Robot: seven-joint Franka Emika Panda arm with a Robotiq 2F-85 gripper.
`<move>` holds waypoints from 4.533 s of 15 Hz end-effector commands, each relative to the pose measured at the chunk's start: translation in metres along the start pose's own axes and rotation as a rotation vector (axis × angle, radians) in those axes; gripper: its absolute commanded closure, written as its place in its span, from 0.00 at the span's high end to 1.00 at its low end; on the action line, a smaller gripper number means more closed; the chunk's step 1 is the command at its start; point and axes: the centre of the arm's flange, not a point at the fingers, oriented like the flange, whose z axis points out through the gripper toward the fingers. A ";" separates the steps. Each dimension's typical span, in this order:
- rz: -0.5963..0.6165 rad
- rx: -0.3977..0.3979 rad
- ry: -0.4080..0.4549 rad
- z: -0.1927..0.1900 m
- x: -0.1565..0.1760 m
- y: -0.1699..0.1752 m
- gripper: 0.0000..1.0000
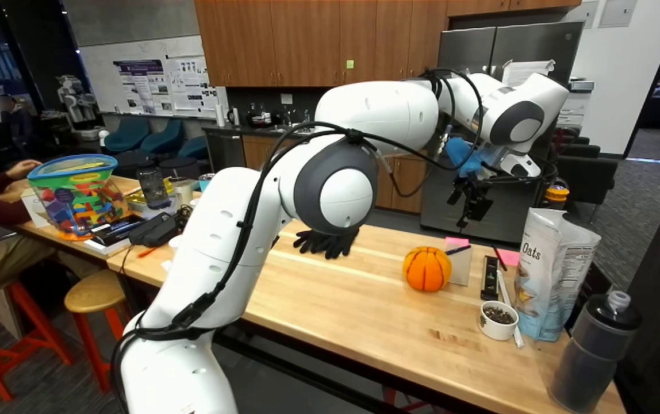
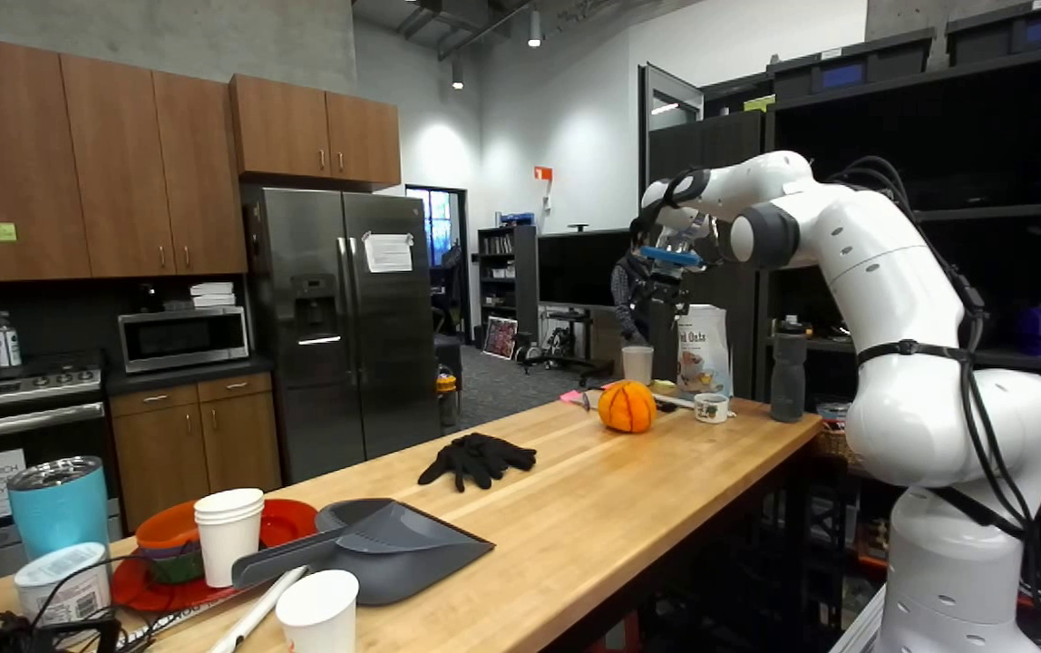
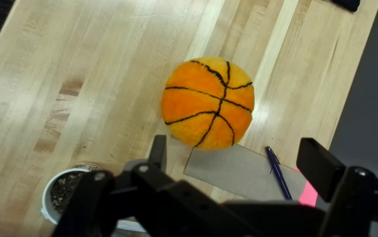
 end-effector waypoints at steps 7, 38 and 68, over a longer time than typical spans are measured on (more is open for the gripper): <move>0.001 0.000 0.001 0.000 0.000 0.000 1.00; 0.128 0.134 0.179 -0.001 0.015 -0.038 1.00; 0.422 -0.183 -0.003 0.109 0.058 -0.034 1.00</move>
